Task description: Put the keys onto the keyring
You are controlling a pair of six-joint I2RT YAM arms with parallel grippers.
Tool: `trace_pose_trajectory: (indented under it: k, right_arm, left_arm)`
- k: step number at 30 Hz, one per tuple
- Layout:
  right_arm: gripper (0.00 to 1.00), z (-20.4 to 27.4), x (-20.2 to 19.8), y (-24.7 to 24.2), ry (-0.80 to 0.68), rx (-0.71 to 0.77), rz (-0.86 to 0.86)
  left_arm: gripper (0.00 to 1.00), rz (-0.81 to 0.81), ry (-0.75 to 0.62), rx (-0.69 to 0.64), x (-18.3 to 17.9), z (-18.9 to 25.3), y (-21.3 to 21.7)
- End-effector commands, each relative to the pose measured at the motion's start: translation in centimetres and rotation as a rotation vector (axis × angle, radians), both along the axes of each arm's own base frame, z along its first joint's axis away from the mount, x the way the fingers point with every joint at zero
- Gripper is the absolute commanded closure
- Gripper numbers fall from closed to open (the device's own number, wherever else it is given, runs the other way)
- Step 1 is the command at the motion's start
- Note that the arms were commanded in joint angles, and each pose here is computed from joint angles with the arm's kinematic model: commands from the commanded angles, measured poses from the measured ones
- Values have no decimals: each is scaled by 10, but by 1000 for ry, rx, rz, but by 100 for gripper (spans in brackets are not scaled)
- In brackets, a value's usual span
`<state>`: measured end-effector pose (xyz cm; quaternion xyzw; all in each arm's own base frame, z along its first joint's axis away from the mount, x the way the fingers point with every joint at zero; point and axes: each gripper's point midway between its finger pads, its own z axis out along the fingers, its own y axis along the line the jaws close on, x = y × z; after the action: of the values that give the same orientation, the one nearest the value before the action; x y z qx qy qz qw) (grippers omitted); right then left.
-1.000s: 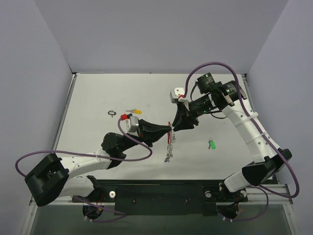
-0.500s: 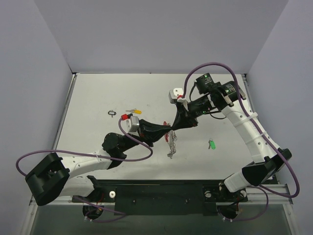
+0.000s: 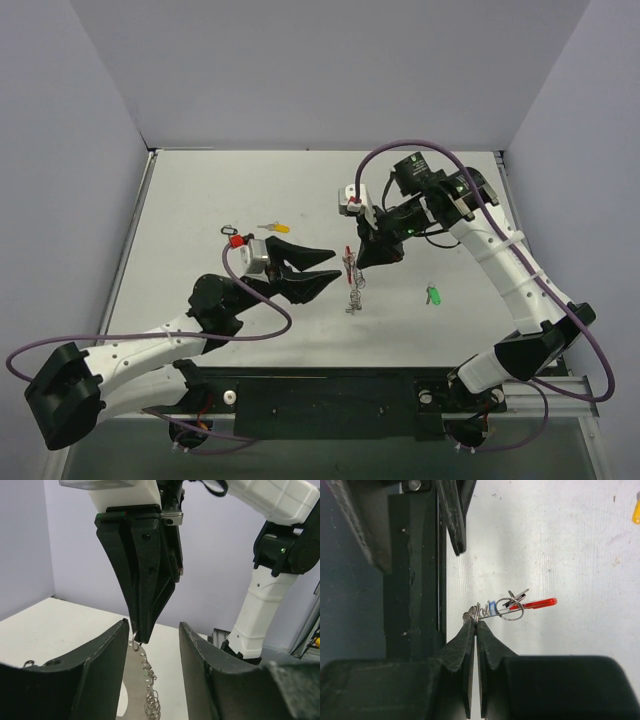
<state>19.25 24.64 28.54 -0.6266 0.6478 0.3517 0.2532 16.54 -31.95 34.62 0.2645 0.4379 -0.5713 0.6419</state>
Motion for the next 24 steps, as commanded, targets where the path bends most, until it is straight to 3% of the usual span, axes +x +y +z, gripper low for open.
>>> trace_pose_trajectory:
  k: [1,4,8,24]
  right_arm:
    - [100,-4,-3,-13,-1,-143,-30]
    - [100,-8,-9,-22,24,-241,-23]
    - [100,-9,-9,-27,30,-345,-3]
    - [100,-17,-20,-29,47,-385,52]
  left_arm:
    - [41,37,28,216,3,-31,3]
    - [33,49,53,372,5,-47,3]
    - [32,70,21,481,12,-52,1]
    - [51,102,-99,383,34,-29,-25]
